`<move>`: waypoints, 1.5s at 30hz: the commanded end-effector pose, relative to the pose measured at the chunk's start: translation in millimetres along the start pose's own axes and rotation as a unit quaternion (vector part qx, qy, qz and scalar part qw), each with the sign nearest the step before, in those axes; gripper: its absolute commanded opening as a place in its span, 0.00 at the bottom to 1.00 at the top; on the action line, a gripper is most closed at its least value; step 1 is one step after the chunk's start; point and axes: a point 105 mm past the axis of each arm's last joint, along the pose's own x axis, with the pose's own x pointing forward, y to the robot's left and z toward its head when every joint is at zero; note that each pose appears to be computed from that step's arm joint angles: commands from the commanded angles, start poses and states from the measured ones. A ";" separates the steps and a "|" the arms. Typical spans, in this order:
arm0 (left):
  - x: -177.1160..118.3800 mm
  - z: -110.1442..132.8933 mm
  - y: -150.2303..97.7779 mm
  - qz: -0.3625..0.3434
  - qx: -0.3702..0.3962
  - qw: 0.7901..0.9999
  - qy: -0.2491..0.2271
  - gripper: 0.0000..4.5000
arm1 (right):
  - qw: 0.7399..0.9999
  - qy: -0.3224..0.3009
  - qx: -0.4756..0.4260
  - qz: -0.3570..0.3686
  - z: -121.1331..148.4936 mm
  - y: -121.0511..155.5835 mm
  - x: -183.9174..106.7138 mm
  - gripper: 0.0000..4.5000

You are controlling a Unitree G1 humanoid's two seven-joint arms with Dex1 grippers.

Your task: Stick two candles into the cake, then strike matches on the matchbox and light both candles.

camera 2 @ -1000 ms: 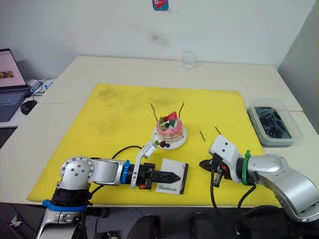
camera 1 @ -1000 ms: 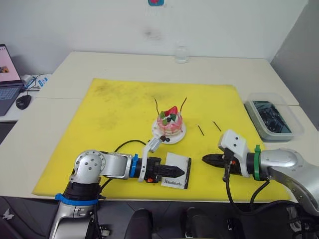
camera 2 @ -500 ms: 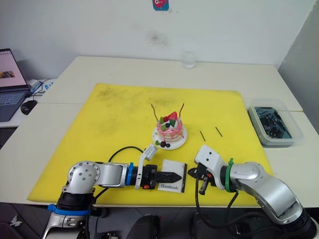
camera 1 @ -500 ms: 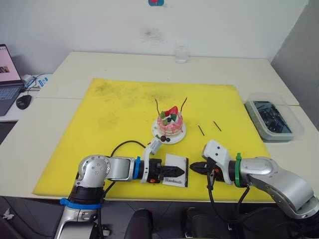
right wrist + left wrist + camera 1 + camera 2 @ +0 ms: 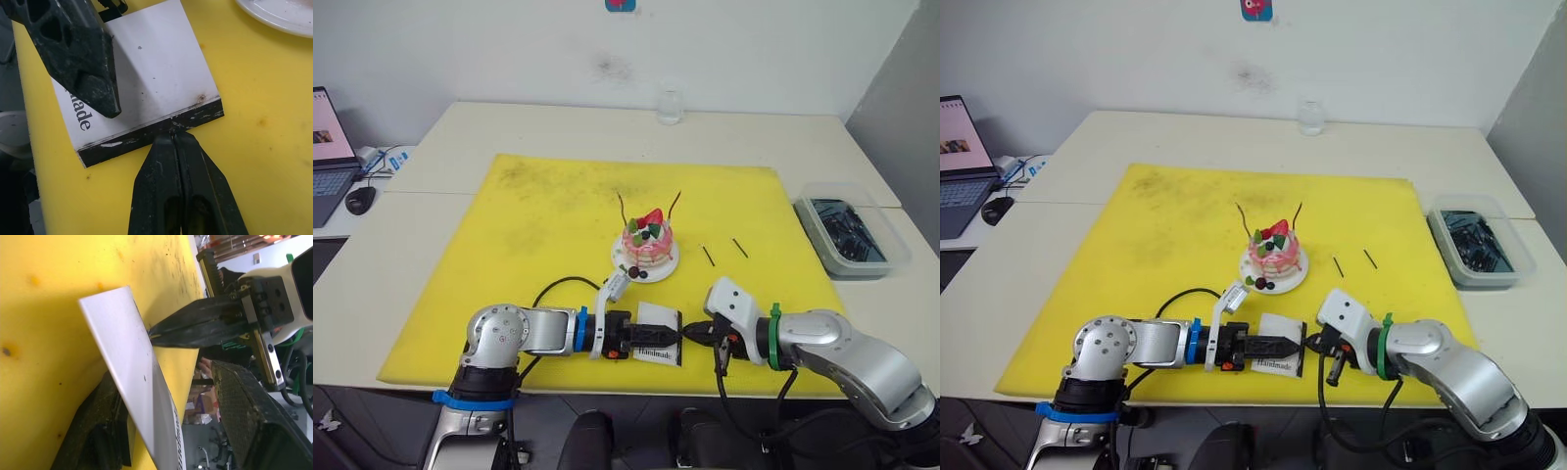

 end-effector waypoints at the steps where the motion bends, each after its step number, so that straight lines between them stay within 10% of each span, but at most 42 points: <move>1: -5.1 6.6 5.9 0.022 -0.001 1.000 -0.016 0.59 | 1.000 -0.011 -0.015 0.005 8.3 5.0 1.4 0.00; 12: -3.7 1.5 7.9 0.029 -0.004 0.999 -0.014 0.59 | 1.000 -0.008 -0.015 0.002 5.2 5.3 1.0 0.00; 22: -3.4 -5.7 20.1 0.071 0.009 0.997 -0.005 0.01 | 1.000 -0.007 -0.011 -0.003 3.1 4.7 -1.5 0.00; 34: -5.4 0.1 10.2 0.042 0.027 0.998 -0.024 0.01 | 0.998 -0.038 -0.003 -0.045 10.2 -8.9 -16.1 0.00; 45: -49.1 23.0 -49.1 -0.049 0.149 0.982 -0.103 0.01 | 0.980 -0.146 -0.038 -0.129 33.7 -24.5 -60.9 0.00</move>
